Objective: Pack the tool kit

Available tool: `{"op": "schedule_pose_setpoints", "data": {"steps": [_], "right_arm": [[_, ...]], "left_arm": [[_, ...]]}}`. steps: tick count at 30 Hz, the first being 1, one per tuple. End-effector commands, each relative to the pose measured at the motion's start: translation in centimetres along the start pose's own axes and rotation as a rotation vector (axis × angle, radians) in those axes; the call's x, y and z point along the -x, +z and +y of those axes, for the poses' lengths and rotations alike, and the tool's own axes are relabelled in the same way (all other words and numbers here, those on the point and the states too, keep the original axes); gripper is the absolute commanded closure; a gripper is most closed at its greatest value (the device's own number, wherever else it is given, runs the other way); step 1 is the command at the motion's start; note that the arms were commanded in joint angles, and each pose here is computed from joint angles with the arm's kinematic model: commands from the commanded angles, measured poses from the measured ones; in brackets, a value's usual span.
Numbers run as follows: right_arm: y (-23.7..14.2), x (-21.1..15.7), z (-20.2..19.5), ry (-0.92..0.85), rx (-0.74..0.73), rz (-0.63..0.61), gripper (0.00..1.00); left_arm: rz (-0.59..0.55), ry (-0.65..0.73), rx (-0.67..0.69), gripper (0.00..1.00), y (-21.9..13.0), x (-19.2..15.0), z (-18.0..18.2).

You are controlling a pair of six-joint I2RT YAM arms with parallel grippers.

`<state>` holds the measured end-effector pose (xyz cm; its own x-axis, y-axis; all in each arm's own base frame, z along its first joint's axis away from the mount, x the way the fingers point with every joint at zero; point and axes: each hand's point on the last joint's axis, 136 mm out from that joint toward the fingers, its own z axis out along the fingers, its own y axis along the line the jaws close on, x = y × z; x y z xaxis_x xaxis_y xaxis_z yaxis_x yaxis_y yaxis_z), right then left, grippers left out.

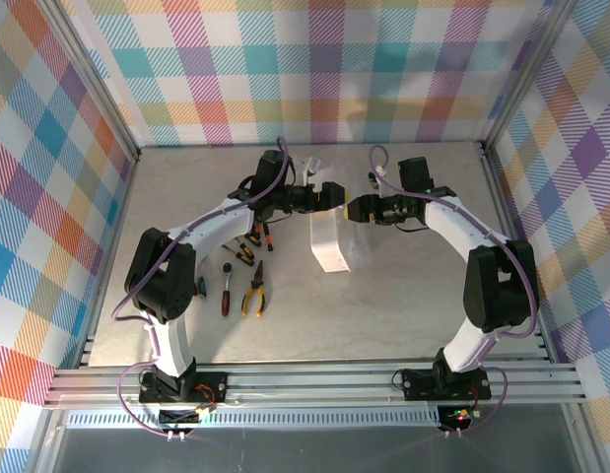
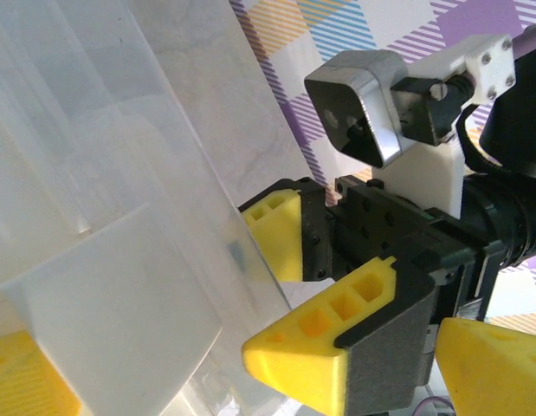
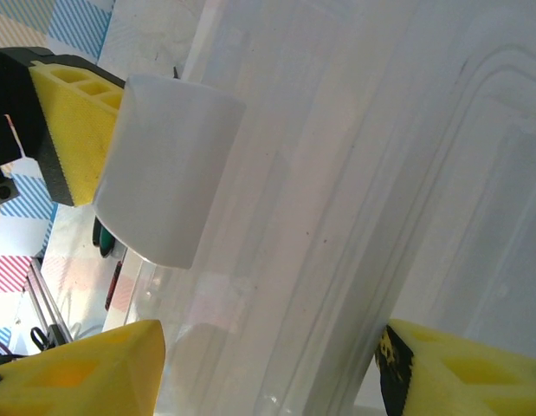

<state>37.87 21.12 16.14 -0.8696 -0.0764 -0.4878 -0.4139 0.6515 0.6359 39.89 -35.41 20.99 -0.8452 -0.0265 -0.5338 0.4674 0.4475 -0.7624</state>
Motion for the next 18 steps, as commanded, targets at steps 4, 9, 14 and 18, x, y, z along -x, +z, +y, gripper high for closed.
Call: {"op": "schedule_pose_setpoints", "data": {"steps": [4,9,14,18], "right_arm": [[-0.2,1.6,2.8,-0.065,0.022,0.006,0.35],[0.1,2.8,1.7,-0.044,-0.063,-0.023,0.36],[-1.8,4.3,-0.6,-0.005,-0.201,-0.093,0.35],[-3.5,4.6,-1.6,-0.026,-0.313,-0.076,0.31]], "left_arm": [[0.147,-0.198,0.154,0.00,0.3,-6.6,8.0],[0.141,-0.195,0.165,0.00,-0.2,-6.6,8.7],[0.131,-0.182,0.177,0.00,-0.6,-6.3,9.0],[0.120,-0.174,0.181,0.00,-1.0,-6.0,9.0]]}}
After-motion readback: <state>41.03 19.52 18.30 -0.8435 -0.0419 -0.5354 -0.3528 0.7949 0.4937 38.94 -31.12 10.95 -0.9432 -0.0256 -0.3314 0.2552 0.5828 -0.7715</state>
